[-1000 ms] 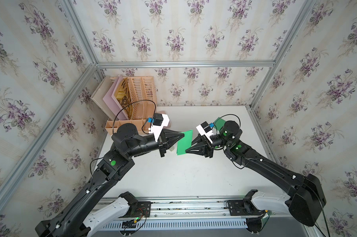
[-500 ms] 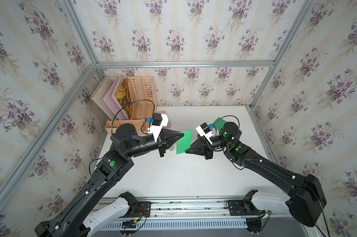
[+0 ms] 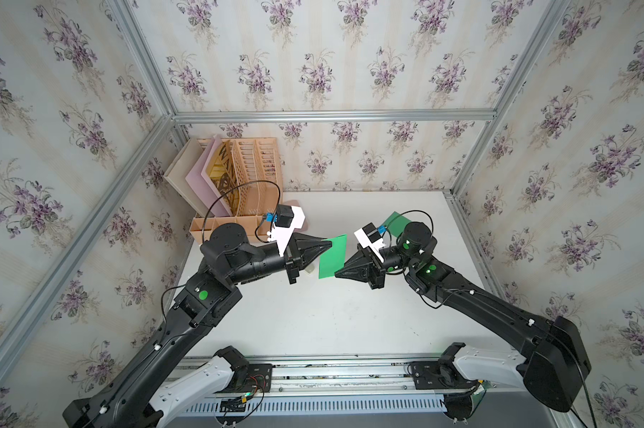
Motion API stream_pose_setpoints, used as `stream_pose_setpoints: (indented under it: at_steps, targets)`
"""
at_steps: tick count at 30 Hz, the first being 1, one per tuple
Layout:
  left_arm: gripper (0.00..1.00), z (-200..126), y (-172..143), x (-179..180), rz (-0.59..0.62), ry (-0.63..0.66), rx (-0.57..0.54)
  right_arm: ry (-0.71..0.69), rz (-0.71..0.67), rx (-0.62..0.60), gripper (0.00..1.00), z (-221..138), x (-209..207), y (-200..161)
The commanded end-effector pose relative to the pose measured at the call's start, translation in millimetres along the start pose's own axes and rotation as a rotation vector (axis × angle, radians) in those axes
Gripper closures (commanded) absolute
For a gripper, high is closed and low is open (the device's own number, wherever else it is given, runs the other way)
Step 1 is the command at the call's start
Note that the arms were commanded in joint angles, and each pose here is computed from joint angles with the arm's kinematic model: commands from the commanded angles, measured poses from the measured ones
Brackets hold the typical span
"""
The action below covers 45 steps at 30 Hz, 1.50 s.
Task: Fold the square paper along the opposite sides
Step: Smooth out the paper.
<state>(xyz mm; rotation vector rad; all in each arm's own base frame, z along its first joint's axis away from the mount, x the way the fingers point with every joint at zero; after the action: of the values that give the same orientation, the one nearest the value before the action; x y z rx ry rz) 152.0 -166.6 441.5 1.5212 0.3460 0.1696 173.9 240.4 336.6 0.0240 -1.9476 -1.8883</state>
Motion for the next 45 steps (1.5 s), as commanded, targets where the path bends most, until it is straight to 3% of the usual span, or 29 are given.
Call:
stream_pose_setpoints:
  at_steps: [1,7,12,13,28,29,30,33,36,45]
  targets:
    - [1.0,-1.4,8.8,-1.9,0.043,-0.004,-0.04,0.008,-0.018,-0.002,1.0,-0.3,2.1,1.8]
    - [1.0,-1.1,9.0,-1.6,0.042,-0.003,-0.039,0.002,-0.007,0.001,0.88,0.0,0.1,-0.2]
    - [1.0,-0.4,8.5,-1.3,0.042,-0.005,-0.036,-0.003,-0.003,0.001,0.95,-0.2,-0.3,-1.8]
    - [1.0,-0.3,8.1,-1.2,0.04,-0.005,-0.035,-0.003,-0.003,0.001,1.0,-0.2,-0.4,-1.9]
    - [1.0,0.2,5.2,0.9,0.038,0.013,-0.024,-0.063,0.006,-0.007,0.99,-2.8,-0.1,-7.9]
    - [1.0,0.3,4.5,1.3,0.037,0.017,-0.022,-0.076,0.02,-0.001,0.78,-3.0,-2.1,-10.4]
    - [1.0,0.9,2.9,2.5,0.035,0.024,-0.017,-0.091,0.033,0.007,0.67,-3.2,-4.1,-14.0]
    - [1.0,0.7,-1.3,6.5,0.024,0.066,-0.003,-0.152,0.076,0.019,0.49,-6.0,-7.3,-28.8]
    - [1.0,2.1,-11.8,15.7,0.008,0.148,0.016,-0.218,0.117,0.034,0.39,-11.2,-6.3,-44.8]
    - [1.0,27.7,-66.4,49.4,-0.124,0.253,0.137,-0.573,0.171,0.078,0.36,-34.0,-4.6,-61.9]
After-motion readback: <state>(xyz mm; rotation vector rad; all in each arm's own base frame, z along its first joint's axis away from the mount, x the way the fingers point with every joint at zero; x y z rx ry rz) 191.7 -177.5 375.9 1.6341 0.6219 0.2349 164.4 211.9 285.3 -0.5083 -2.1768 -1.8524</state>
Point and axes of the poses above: each gripper's point midway between its finger pads, its own z axis out along the fingers, its own x axis along the line the jaws close on, y = z × x, the point moved 9 cm from there along -z, back along the fingers, and after that the axes turned 3 degrees about z, right-handed, at the moved point
